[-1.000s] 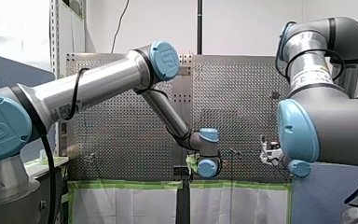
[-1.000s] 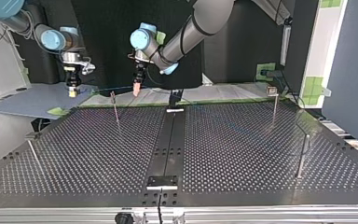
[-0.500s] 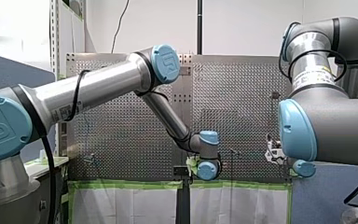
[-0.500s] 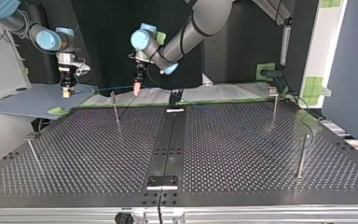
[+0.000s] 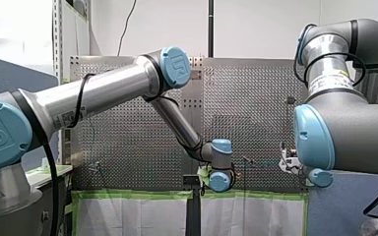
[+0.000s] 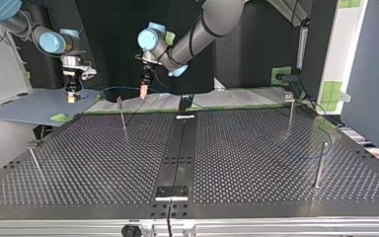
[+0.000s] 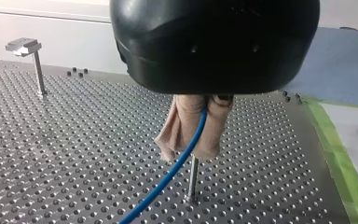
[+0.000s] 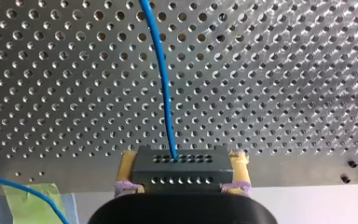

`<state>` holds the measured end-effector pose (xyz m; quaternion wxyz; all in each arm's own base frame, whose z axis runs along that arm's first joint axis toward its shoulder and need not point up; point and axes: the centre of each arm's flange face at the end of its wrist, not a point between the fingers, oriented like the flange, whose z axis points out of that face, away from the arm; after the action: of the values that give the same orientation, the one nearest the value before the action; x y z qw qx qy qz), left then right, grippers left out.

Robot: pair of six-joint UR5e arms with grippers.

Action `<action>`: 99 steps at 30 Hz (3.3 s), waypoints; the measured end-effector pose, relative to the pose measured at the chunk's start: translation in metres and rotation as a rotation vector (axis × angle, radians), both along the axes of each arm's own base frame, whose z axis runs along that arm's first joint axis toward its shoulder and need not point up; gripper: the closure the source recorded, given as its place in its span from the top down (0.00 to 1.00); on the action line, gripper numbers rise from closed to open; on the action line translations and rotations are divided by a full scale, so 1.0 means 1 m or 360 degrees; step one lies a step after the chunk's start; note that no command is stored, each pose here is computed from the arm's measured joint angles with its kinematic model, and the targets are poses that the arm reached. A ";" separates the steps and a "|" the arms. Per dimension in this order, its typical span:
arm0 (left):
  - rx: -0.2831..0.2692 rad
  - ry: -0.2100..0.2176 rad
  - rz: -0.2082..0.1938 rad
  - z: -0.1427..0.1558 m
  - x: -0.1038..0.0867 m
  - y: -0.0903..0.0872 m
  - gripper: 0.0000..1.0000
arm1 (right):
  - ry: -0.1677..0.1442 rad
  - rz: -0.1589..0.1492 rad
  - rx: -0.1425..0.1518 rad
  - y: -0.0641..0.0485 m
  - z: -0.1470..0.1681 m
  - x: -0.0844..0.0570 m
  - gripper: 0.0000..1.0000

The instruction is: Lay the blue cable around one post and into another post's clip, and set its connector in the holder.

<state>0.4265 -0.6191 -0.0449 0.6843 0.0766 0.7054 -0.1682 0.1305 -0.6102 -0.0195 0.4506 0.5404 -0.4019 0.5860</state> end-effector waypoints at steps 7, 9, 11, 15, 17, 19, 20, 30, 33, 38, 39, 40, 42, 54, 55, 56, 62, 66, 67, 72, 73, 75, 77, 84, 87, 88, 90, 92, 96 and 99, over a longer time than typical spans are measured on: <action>-0.0014 -0.0004 0.0012 0.000 0.006 0.003 0.02 | -0.0005 0.0000 0.0006 0.001 -0.011 -0.002 0.00; -0.0015 -0.0005 0.0019 0.001 0.009 0.005 0.02 | -0.0004 0.0001 0.0015 0.002 -0.017 -0.003 0.00; -0.0015 -0.0006 0.0024 0.001 0.010 0.006 0.02 | -0.0002 0.0001 0.0018 0.002 -0.021 -0.003 0.00; -0.0020 -0.0012 0.0034 0.001 0.016 0.009 0.02 | -0.0001 0.0002 0.0023 0.000 -0.022 -0.003 0.00; -0.0024 -0.0017 0.0038 0.002 0.018 0.010 0.02 | 0.0000 0.0001 0.0025 -0.001 -0.021 -0.003 0.00; -0.0024 -0.0022 0.0043 0.003 0.022 0.011 0.02 | 0.0000 0.0001 0.0024 -0.002 -0.021 -0.003 0.00; -0.0023 -0.0023 0.0045 0.003 0.022 0.012 0.02 | 0.0000 0.0001 0.0023 -0.003 -0.021 -0.003 0.00; 0.0003 -0.0035 0.0059 0.003 0.033 0.019 0.02 | 0.0004 0.0000 0.0024 -0.007 -0.019 -0.003 0.00; 0.0019 -0.0039 0.0055 0.003 0.034 0.019 0.02 | 0.0005 0.0001 0.0023 -0.008 -0.018 -0.003 0.00; 0.0048 -0.0047 0.0025 0.003 0.030 0.015 0.02 | 0.0007 0.0014 0.0019 -0.008 -0.018 -0.001 0.00; 0.0052 -0.0048 0.0018 0.003 0.029 0.014 0.02 | 0.0007 0.0016 0.0019 -0.008 -0.018 0.000 0.00; 0.0055 -0.0048 0.0014 0.003 0.027 0.013 0.02 | 0.0007 0.0019 0.0018 -0.008 -0.018 0.000 0.00; 0.0060 -0.0046 0.0006 0.002 0.023 0.011 0.02 | 0.0008 0.0023 0.0018 -0.008 -0.018 0.001 0.00; 0.0055 -0.0043 0.0031 0.006 0.032 0.013 0.02 | 0.0009 0.0030 0.0017 -0.008 -0.018 0.002 0.00; 0.0055 -0.0042 0.0033 0.007 0.034 0.013 0.02 | 0.0009 0.0030 0.0017 -0.008 -0.018 0.003 0.00; 0.0056 -0.0041 0.0035 0.008 0.035 0.013 0.02 | 0.0009 0.0031 0.0017 -0.008 -0.018 0.003 0.00; 0.0053 -0.0002 0.0059 0.002 0.047 0.016 0.02 | 0.0010 0.0034 0.0021 -0.008 -0.018 0.004 0.00; 0.0034 0.0041 0.0059 -0.007 0.053 0.016 0.02 | 0.0011 0.0034 0.0023 -0.008 -0.018 0.004 0.00; 0.0030 0.0045 0.0057 -0.007 0.054 0.015 0.02 | 0.0011 0.0034 0.0023 -0.008 -0.018 0.004 0.00; 0.0012 0.0066 0.0053 -0.002 0.061 0.012 0.02 | 0.0010 0.0032 0.0022 -0.008 -0.018 0.003 0.00; 0.0011 0.0068 0.0054 -0.001 0.062 0.012 0.02 | 0.0010 0.0031 0.0021 -0.008 -0.018 0.003 0.00; 0.0011 0.0069 0.0056 -0.001 0.064 0.013 0.02 | 0.0009 0.0029 0.0020 -0.009 -0.018 0.002 0.00; 0.0011 0.0069 0.0055 -0.001 0.064 0.013 0.02 | 0.0007 0.0028 0.0018 -0.009 -0.017 0.002 0.00; 0.0015 0.0065 0.0049 0.001 0.067 0.012 0.02 | 0.0001 0.0025 0.0013 -0.012 -0.016 0.000 0.00; 0.0019 0.0064 0.0055 0.001 0.067 0.013 0.02 | -0.0003 0.0025 0.0013 -0.012 -0.016 0.000 0.00; 0.0020 0.0064 0.0057 0.001 0.068 0.013 0.02 | -0.0004 0.0024 0.0013 -0.012 -0.016 -0.001 0.00; 0.0022 0.0063 0.0061 0.001 0.068 0.014 0.02 | -0.0010 0.0023 0.0012 -0.013 -0.015 -0.001 0.00; 0.0023 0.0062 0.0062 0.001 0.069 0.014 0.02 | -0.0017 0.0024 0.0009 -0.015 -0.014 -0.002 0.00; 0.0020 0.0064 0.0069 0.001 0.071 0.016 0.02 | -0.0024 0.0021 0.0013 -0.020 -0.012 -0.003 0.00; 0.0017 0.0065 0.0075 0.001 0.072 0.017 0.02 | -0.0027 0.0016 0.0016 -0.023 -0.011 -0.004 0.00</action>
<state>0.4987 -0.6020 -0.0442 0.6729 0.0602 0.7219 -0.1498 0.1267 -0.6329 -0.0303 0.4416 0.5397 -0.4058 0.5908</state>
